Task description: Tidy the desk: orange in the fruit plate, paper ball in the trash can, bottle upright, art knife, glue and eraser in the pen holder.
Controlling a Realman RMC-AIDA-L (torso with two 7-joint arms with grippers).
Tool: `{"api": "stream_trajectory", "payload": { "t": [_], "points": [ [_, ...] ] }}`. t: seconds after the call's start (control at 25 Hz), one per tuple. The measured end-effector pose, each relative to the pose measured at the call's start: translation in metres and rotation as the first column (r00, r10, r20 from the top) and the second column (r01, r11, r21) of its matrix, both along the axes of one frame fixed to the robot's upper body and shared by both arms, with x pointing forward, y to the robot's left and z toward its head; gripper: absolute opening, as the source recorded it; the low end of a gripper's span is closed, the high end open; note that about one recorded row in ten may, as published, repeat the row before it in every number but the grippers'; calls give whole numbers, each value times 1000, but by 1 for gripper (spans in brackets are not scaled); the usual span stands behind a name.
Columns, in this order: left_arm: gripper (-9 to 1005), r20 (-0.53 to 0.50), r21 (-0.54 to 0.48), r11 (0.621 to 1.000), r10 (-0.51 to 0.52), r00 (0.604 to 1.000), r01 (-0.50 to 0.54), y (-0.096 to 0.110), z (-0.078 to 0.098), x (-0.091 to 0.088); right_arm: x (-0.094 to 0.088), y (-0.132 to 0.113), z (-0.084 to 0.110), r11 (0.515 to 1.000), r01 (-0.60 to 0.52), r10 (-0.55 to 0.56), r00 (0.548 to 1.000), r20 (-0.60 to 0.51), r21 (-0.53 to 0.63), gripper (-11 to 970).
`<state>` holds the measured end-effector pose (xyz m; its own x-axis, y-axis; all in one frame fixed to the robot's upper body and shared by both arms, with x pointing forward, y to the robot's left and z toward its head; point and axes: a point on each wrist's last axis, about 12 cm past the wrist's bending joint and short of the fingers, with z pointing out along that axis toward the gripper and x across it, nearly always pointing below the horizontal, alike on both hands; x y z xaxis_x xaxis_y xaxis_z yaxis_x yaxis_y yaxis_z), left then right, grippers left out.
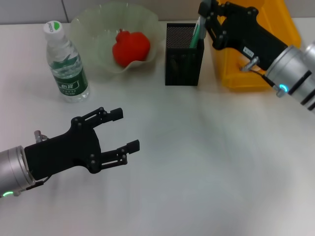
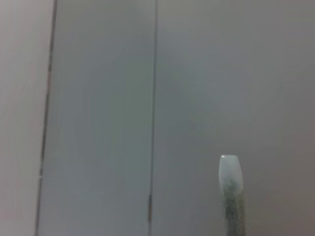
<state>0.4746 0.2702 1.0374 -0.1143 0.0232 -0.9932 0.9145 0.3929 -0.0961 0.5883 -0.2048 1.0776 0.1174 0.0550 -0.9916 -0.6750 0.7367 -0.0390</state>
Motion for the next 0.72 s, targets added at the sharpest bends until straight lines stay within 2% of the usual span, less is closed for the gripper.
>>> {"api": "stream_trajectory", "payload": {
  "t": [0.52,0.72],
  "points": [
    [842,-7,-24,1000,10,1000,-10,-2,1,1,29,17,5,998,25,-31,995,-94,-65,132],
    [842,-16,-36,999,18,1000,-19,-2,2,3,30,20,3,997,23,-33,992,-118,-80,132]
  ]
}}
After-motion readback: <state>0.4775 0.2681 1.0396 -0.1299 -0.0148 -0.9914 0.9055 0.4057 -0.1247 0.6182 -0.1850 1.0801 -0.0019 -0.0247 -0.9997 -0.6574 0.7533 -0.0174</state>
